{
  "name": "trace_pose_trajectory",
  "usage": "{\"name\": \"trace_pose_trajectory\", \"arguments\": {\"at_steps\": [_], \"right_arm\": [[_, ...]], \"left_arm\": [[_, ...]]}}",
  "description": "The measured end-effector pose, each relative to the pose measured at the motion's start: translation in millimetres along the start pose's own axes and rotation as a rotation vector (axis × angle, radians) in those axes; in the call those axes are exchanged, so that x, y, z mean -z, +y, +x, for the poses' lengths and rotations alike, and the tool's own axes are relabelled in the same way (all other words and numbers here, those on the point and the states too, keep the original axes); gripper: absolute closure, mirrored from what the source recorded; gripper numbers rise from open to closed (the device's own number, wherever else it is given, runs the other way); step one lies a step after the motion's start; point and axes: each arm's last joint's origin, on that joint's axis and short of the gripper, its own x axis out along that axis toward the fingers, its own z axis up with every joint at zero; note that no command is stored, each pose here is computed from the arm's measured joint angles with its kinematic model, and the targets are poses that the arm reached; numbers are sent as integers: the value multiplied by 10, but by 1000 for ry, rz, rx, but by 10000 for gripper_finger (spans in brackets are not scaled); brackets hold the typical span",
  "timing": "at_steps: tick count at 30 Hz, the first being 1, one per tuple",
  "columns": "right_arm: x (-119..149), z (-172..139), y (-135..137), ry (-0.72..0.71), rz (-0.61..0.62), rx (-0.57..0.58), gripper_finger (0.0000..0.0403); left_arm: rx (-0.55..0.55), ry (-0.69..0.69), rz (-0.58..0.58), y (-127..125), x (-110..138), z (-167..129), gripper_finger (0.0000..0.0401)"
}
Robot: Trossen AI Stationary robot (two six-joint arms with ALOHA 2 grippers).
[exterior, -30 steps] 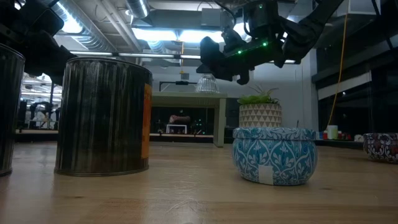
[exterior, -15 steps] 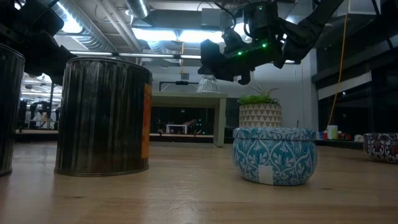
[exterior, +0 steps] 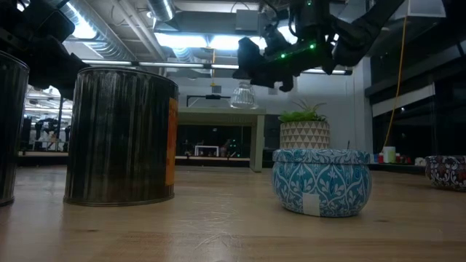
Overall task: Pick & Place candle stick holders
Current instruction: Put the transparent glass candle holder on the shelf
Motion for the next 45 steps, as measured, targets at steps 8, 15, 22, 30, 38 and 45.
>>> {"name": "trace_pose_trajectory", "arguments": {"at_steps": [8,15,22,30,38,45], "right_arm": [[-14,-29,-64,74,17,22,152],[-2,-23,-79,86,30,28,136],[-13,-22,-77,74,68,28,138],[-31,-20,-76,56,111,27,157],[-49,-18,-77,39,160,26,162],[-49,-17,-78,38,191,27,163]], "left_arm": [[0,-1,0,0,-1,0,370],[0,-1,0,0,-1,0,370],[0,0,0,0,-1,0,370],[0,0,0,0,-1,0,370],[0,0,0,-1,-1,0,370],[1,0,0,0,0,0,370]]}}
